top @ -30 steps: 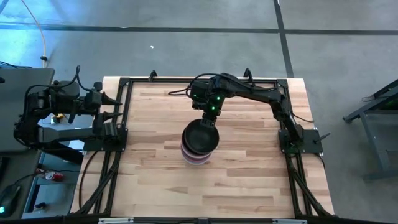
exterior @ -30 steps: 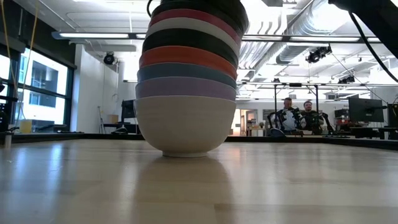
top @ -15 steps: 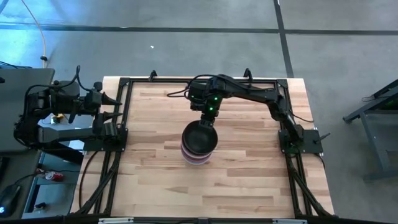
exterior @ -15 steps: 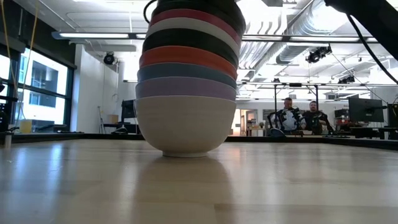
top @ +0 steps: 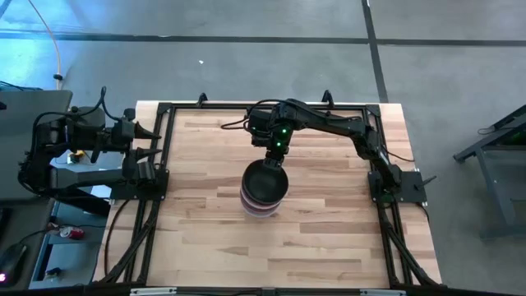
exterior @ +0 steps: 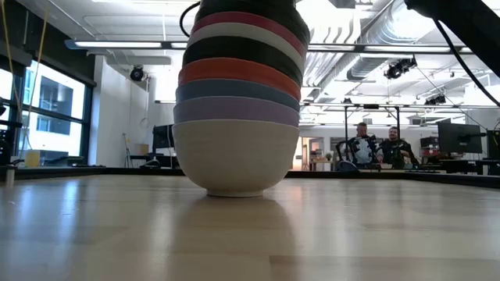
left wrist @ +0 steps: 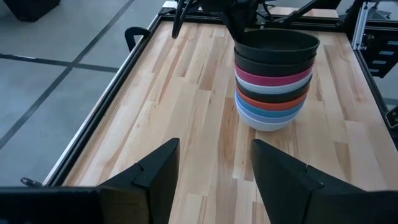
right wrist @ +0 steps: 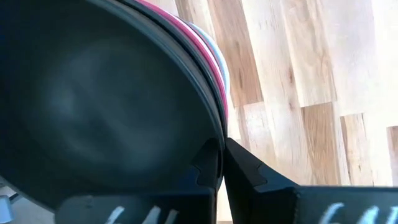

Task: Nest bowls inside each other
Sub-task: Stack the black bowl on top of the top black bowl

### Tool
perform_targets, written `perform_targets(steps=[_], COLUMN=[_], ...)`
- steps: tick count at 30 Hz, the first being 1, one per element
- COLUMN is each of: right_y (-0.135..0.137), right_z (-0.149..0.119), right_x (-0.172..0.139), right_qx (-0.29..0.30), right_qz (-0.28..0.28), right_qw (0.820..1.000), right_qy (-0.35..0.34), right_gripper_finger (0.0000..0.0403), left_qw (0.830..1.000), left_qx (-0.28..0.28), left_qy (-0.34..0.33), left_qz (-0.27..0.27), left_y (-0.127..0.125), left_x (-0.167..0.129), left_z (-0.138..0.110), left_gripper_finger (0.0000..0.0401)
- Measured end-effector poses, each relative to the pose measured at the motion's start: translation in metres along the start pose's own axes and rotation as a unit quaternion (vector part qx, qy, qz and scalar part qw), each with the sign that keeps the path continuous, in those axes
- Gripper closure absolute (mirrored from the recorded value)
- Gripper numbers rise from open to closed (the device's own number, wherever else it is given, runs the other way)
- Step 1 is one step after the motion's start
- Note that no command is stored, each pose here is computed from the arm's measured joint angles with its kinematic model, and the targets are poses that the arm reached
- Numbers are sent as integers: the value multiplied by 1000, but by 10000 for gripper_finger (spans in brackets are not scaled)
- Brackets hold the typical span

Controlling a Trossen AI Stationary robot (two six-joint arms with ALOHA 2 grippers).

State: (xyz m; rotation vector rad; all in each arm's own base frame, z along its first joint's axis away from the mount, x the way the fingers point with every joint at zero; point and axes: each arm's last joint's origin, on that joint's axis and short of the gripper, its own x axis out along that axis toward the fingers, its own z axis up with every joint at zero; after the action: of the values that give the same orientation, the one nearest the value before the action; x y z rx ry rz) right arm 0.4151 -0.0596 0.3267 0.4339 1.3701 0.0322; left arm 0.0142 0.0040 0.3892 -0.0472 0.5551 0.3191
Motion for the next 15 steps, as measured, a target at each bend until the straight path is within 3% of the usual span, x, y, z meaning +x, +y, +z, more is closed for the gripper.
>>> perform_targets(steps=[15], right_y=[0], right_z=[0], right_x=[0], right_qx=[12], right_qz=[-1], right_qw=[1000], right_qy=[1], right_gripper_finger=[403], left_qw=[1000], left_qx=[-1], left_qy=[12], left_qz=[-1], left_y=[0], left_x=[5], left_z=[-3], left_gripper_finger=[215])
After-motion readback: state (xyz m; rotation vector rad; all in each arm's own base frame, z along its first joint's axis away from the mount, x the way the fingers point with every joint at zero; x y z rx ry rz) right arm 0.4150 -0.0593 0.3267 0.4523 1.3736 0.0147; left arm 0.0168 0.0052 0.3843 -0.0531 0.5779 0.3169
